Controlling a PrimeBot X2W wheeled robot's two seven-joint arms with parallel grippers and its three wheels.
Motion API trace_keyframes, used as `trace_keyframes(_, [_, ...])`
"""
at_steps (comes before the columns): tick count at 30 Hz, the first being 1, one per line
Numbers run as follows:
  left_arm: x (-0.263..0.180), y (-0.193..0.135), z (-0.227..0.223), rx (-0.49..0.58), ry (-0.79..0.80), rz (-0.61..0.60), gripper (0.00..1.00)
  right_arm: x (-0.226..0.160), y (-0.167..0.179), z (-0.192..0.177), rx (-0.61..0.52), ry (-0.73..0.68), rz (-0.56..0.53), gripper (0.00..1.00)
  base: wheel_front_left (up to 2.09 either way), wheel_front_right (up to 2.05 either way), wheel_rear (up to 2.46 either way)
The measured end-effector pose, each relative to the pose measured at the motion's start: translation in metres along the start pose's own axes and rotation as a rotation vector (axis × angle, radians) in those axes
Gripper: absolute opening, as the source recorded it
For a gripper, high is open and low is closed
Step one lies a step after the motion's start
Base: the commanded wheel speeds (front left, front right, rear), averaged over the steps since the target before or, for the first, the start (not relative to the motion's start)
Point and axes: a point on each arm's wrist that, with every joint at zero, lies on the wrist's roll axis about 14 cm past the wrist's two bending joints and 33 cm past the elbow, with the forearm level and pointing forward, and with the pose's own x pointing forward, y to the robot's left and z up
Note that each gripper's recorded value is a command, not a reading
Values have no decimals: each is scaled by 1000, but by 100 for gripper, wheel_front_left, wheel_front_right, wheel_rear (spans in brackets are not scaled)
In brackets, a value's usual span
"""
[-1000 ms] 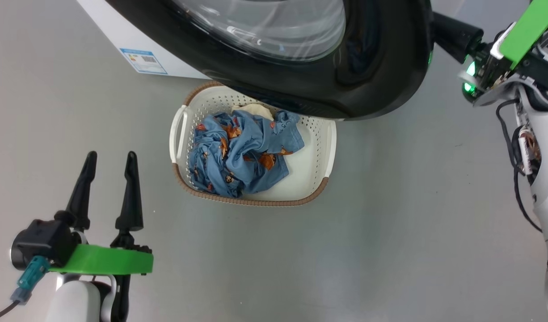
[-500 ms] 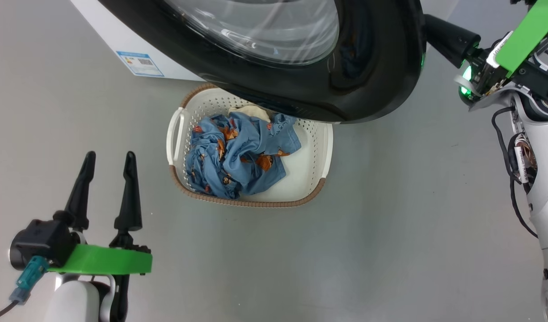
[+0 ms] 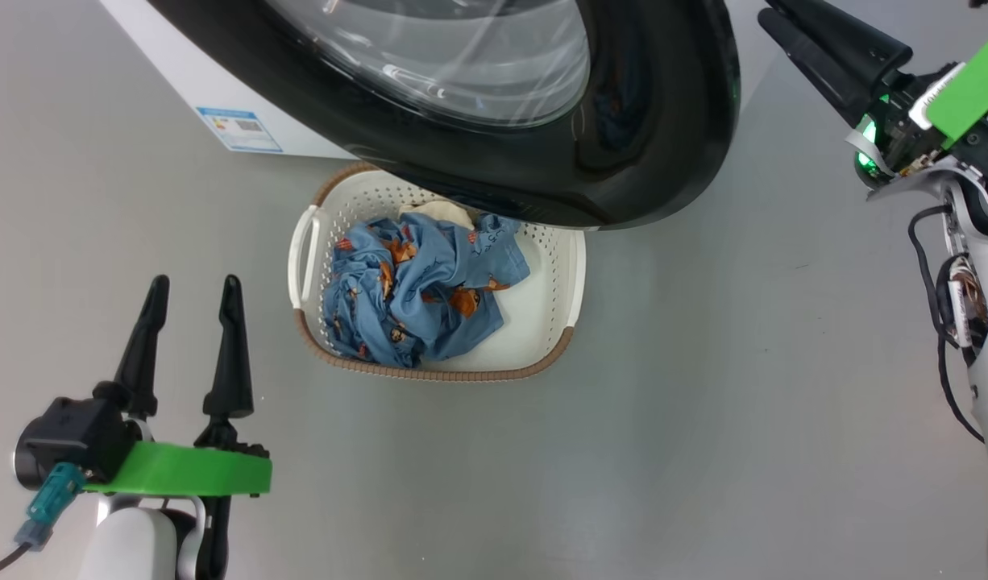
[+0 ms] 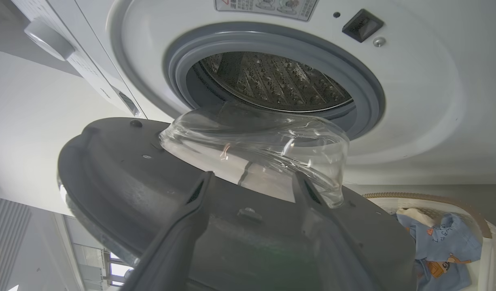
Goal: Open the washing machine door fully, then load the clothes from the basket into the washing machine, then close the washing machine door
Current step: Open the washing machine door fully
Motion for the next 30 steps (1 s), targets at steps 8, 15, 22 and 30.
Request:
trace_keyframes(8, [-2,-4,-1,-4,4,-12,100,-24,17,4,-94,-79,30,100,0,0,0])
trace_keyframes(15, [-1,-8,4,-6,-10,-23,100,-49,43,4,-189,-183,86,100,0,0,0])
trace_keyframes(22, [-8,-10,2,-5,0,-25,100,-79,56,-15,-233,-268,120,100,0,0,0])
trace_keyframes(30, [-8,-13,3,-8,-2,-33,100,-104,63,-39,-370,-349,105,100,0,0,0])
